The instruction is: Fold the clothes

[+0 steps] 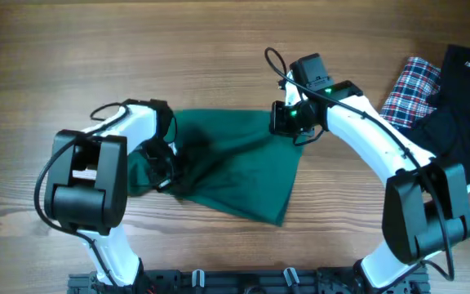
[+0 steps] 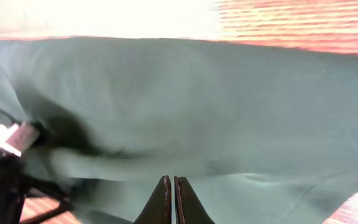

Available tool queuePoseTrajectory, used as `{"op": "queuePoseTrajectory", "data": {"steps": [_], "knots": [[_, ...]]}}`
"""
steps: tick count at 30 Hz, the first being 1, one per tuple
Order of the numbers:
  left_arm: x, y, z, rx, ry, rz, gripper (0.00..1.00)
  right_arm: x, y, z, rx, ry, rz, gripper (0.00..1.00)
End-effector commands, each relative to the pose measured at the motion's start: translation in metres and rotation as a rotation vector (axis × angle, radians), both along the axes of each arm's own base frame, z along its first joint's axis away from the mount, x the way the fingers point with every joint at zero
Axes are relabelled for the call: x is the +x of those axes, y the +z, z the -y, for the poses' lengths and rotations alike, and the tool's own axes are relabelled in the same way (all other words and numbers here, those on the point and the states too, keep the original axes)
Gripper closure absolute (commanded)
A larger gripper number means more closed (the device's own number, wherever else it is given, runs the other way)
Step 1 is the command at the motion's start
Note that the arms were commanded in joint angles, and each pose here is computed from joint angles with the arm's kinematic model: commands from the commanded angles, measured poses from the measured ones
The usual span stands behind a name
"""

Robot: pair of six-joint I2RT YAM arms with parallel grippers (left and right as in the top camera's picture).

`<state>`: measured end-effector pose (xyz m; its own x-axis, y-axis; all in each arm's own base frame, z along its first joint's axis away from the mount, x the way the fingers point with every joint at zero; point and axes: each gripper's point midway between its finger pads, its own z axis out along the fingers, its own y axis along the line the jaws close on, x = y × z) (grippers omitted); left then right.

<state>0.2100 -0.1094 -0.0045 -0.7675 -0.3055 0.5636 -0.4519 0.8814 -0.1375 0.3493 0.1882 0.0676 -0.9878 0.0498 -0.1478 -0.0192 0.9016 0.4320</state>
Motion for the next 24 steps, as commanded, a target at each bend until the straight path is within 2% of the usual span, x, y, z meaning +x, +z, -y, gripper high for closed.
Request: {"op": "queuePoseTrajectory", "data": {"steps": [1,5,8,9,10,14,17,22,24], "knots": [[-0.017,0.008,0.008,-0.057,-0.038,-0.035,0.96,0.004,-0.005,0.005,-0.017,-0.020,-0.002,0.96],[-0.005,0.034,0.009,-0.064,-0.053,0.090,0.96,0.004,-0.005,0.005,-0.019,-0.024,-0.003,0.96],[0.017,0.072,-0.001,-0.013,-0.080,0.293,0.96,0.001,-0.003,0.000,0.011,-0.013,-0.015,0.96],[0.029,0.097,-0.006,0.010,-0.089,0.422,0.96,-0.001,-0.002,-0.003,0.033,-0.005,-0.022,0.96],[0.033,0.109,-0.007,0.020,-0.081,0.487,0.96,0.000,-0.002,-0.003,0.033,-0.005,-0.022,0.96],[0.047,0.135,-0.017,0.078,-0.034,0.646,0.96,0.008,0.006,-0.015,0.096,0.019,0.023,0.96],[0.057,0.126,-0.029,0.163,-0.008,0.647,0.96,0.012,0.014,-0.034,0.178,0.053,0.046,0.96],[0.066,0.081,-0.028,0.192,-0.021,0.517,0.96,-0.020,-0.005,-0.074,0.228,0.154,-0.061,0.96],[0.075,0.067,-0.027,0.193,-0.021,0.512,0.96,-0.026,-0.003,-0.096,0.297,0.184,-0.074,0.96]]}}
